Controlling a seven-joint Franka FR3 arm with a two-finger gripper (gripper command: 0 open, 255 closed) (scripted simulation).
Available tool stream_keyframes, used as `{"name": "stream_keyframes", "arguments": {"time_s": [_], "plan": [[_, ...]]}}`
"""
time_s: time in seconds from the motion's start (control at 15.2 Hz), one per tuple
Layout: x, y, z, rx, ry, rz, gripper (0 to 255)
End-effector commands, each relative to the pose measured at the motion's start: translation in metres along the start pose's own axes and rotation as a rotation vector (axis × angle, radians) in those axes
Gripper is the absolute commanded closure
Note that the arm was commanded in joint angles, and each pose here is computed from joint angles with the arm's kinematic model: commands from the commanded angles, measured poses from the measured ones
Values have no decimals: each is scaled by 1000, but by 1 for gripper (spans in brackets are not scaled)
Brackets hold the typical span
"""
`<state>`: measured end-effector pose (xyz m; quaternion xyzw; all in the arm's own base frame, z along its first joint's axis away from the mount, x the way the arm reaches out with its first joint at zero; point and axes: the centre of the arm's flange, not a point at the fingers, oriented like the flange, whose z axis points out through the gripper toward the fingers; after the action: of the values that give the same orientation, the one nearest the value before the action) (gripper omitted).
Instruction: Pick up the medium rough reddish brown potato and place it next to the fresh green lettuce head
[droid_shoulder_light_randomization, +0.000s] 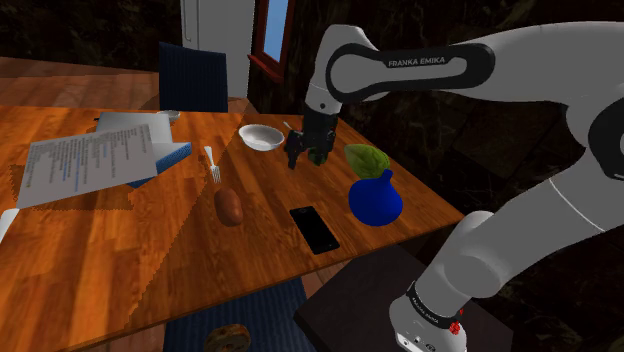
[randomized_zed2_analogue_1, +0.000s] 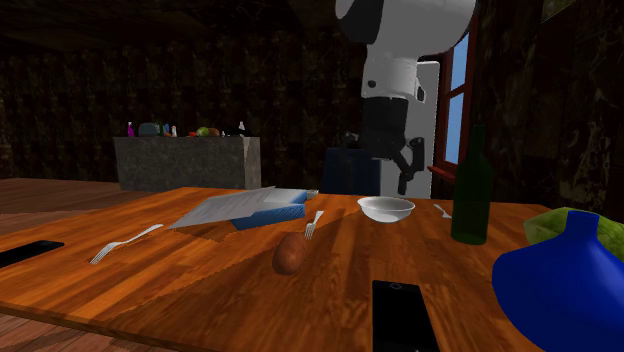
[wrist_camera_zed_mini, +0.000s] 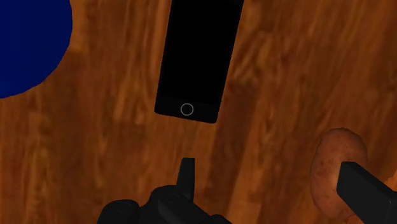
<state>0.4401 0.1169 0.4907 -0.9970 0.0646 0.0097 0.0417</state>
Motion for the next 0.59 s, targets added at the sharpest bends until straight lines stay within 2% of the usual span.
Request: {"name": "stream_keyframes", "arguments": {"time_s": [0.0, 0.53], "plan": [[16, -23, 14, 1, -10, 21, 0], [82, -91, 68, -1, -49, 100, 0]]}}
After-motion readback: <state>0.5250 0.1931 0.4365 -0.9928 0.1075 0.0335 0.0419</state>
